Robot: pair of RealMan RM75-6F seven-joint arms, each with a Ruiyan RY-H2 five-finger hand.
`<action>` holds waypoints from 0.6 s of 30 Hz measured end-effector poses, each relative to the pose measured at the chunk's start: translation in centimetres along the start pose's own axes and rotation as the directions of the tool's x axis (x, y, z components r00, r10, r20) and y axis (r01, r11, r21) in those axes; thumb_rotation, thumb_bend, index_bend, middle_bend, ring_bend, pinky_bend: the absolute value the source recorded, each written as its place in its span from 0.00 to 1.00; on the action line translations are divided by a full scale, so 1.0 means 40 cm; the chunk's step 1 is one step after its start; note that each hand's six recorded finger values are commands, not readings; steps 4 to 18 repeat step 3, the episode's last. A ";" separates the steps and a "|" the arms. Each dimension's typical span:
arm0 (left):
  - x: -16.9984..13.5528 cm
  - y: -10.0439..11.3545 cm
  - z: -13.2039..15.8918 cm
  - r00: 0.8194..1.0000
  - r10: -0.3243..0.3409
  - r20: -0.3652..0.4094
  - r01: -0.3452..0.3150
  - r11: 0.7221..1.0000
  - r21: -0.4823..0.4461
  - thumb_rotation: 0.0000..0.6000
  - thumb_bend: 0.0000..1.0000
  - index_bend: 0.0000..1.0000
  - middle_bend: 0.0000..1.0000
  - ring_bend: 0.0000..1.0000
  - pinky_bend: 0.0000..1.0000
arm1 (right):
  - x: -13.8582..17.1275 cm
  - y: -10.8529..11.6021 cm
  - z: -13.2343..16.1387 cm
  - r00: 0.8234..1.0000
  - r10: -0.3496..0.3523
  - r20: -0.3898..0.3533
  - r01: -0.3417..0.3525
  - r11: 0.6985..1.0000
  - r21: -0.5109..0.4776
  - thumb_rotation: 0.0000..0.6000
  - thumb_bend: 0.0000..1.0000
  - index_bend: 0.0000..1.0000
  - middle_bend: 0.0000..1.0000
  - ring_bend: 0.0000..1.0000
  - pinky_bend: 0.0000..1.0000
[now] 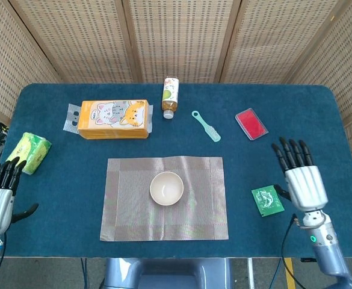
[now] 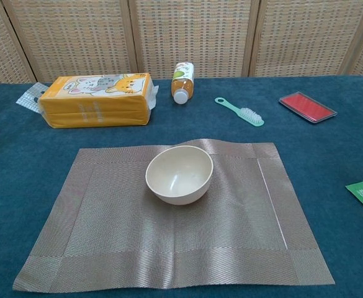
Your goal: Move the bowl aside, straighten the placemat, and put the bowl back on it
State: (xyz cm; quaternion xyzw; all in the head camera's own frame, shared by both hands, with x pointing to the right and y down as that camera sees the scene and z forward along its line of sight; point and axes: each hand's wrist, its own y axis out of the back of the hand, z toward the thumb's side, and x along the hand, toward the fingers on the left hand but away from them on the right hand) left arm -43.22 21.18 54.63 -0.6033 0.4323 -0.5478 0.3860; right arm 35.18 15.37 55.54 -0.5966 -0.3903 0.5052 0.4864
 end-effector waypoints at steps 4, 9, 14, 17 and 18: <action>-0.021 0.004 0.002 1.000 0.005 0.015 -0.005 1.000 -0.007 1.00 0.00 0.00 0.00 0.00 0.00 | 0.053 -0.021 -0.058 0.998 -0.001 0.055 0.002 1.000 -0.010 1.00 0.00 0.00 0.00 0.00 0.00; -0.021 0.004 0.002 1.000 0.005 0.015 -0.005 1.000 -0.007 1.00 0.00 0.00 0.00 0.00 0.00 | 0.053 -0.021 -0.058 0.998 -0.001 0.055 0.002 1.000 -0.010 1.00 0.00 0.00 0.00 0.00 0.00; -0.021 0.004 0.002 1.000 0.005 0.015 -0.005 1.000 -0.007 1.00 0.00 0.00 0.00 0.00 0.00 | 0.053 -0.021 -0.058 0.998 -0.001 0.055 0.002 1.000 -0.010 1.00 0.00 0.00 0.00 0.00 0.00; -0.021 0.004 0.002 1.000 0.005 0.015 -0.005 1.000 -0.007 1.00 0.00 0.00 0.00 0.00 0.00 | 0.053 -0.021 -0.058 0.998 -0.001 0.055 0.002 1.000 -0.010 1.00 0.00 0.00 0.00 0.00 0.00; -0.021 0.004 0.002 1.000 0.005 0.015 -0.005 1.000 -0.007 1.00 0.00 0.00 0.00 0.00 0.00 | 0.053 -0.021 -0.058 0.998 -0.001 0.055 0.002 1.000 -0.010 1.00 0.00 0.00 0.00 0.00 0.00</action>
